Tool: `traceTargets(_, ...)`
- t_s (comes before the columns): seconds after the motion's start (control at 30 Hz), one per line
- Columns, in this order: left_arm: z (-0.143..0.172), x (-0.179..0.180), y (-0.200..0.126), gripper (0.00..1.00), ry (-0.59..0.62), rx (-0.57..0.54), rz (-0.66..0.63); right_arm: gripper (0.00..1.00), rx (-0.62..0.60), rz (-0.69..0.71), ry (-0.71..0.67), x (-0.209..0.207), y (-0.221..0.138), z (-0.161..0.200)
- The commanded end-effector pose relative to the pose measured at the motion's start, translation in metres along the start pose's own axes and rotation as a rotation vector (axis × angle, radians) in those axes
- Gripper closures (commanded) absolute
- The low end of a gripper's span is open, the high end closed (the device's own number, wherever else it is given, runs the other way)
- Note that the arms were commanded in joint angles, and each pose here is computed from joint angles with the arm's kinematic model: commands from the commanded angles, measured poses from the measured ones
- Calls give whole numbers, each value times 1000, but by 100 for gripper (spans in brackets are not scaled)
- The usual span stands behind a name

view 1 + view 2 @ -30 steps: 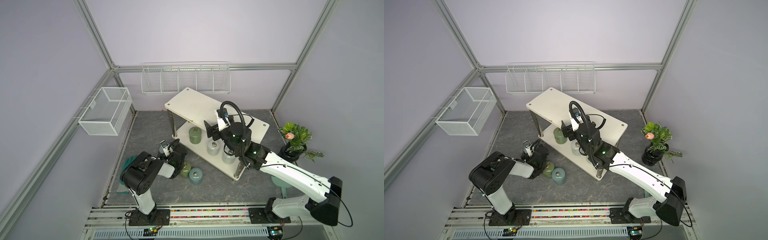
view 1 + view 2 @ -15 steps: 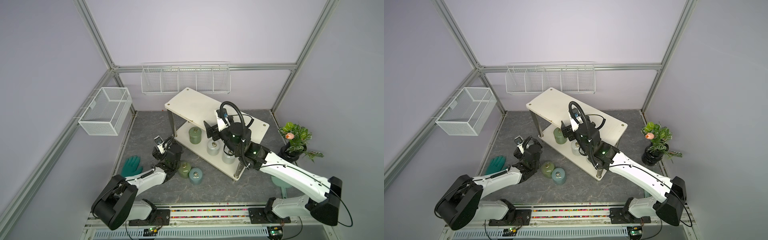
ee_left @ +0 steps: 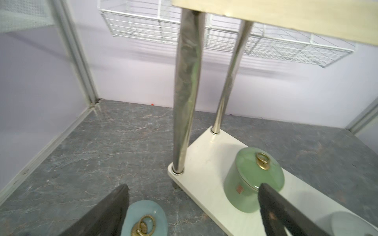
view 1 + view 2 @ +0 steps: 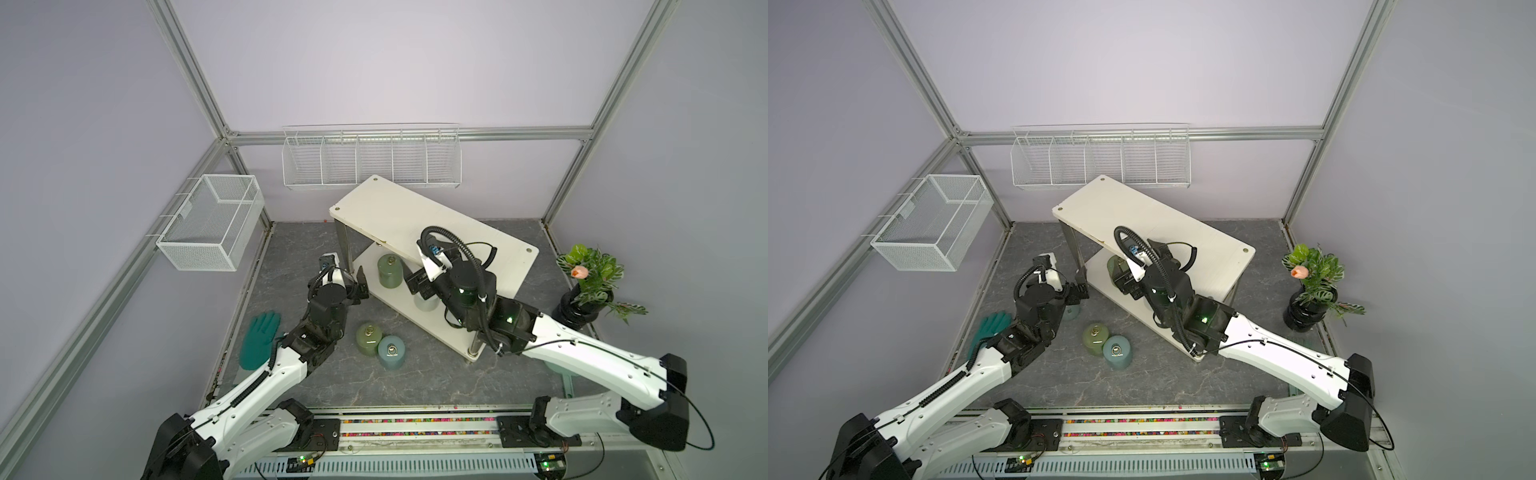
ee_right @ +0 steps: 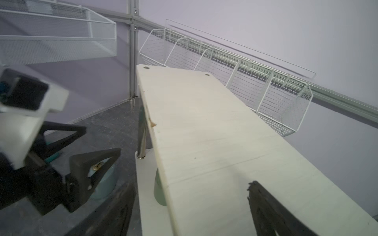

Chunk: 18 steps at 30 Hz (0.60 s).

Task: Remove the tea canisters from the shelf
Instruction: Place the tea canister at the center of the board.

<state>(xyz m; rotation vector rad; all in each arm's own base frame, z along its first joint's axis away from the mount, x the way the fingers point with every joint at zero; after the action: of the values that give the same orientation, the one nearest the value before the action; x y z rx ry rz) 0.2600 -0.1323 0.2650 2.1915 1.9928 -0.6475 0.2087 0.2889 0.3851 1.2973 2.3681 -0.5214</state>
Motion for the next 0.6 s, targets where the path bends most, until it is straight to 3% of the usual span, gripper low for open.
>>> traceTargets(0.0,29,-8,4,1,57,112,135,11,-37,-44,-103,13,-22,-2)
traceTargets(0.2,56,-4,9,1,27,75,226,11,-98,-204,-185,53,-61,3)
traceTargets(0.37,73,-17,29,1,91,159,272,11,-52,-306,-199,83,-75,31)
traceTargets(0.57,85,-25,50,1,93,168,306,11,21,-332,-189,97,-79,72)
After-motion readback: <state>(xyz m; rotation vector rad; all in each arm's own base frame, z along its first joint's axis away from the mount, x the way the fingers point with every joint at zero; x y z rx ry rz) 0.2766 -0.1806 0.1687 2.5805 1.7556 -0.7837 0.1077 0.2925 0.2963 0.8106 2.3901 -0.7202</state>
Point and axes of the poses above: each gripper's point midway between its finger pads, its own y axis out along the fingers, its own x axis along the line the jaws close on, z = x × y, the point moved 7 cm from there along -y, back along the fingers, and after that the axes turned 15 degrees about -y, right-handed, at the moved point
